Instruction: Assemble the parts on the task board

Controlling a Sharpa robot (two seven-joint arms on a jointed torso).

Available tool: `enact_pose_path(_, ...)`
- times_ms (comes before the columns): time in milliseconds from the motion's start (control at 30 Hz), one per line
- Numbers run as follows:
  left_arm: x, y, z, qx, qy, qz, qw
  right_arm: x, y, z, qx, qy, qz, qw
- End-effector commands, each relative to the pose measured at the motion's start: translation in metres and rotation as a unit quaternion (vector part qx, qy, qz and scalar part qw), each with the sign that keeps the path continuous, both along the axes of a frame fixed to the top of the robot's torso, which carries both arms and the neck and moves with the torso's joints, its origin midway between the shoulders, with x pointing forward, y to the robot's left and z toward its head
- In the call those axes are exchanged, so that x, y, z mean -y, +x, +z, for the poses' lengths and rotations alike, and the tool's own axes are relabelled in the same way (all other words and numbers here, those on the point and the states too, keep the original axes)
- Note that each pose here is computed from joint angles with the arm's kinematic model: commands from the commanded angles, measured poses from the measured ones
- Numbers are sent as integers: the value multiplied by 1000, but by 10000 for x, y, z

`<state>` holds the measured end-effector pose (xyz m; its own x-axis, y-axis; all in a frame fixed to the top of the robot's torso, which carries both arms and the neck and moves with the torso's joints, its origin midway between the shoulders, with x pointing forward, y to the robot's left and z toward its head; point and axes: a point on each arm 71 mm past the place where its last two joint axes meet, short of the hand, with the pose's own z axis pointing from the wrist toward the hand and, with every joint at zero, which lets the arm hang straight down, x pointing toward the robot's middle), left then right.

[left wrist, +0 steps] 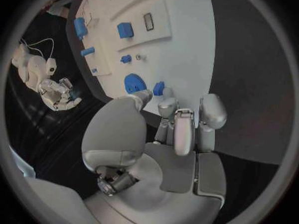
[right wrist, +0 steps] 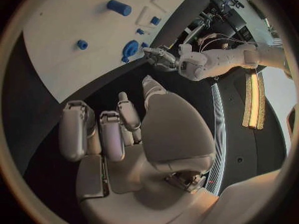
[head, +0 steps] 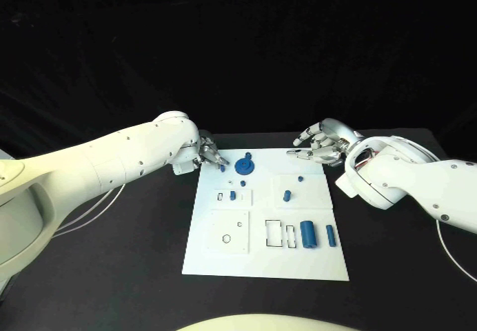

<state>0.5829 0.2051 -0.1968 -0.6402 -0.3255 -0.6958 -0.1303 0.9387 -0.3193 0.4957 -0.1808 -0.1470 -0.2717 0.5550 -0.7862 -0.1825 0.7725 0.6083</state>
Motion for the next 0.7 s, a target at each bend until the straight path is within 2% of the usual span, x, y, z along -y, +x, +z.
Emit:
enact_pose_path(33, 32, -14, -14, -13, -5, -13, 1000, -13, -3, 6, 5, -2, 6, 1000)
enact_pose_path(400, 25, -14, -19, -16, -10, -11, 1000, -12, -2, 5, 4, -1, 6, 1000)
enact_pose_path(700, -20, -10, -1, -6, -43, 13, 999, -1, 2, 4, 4, -1, 4, 1000)
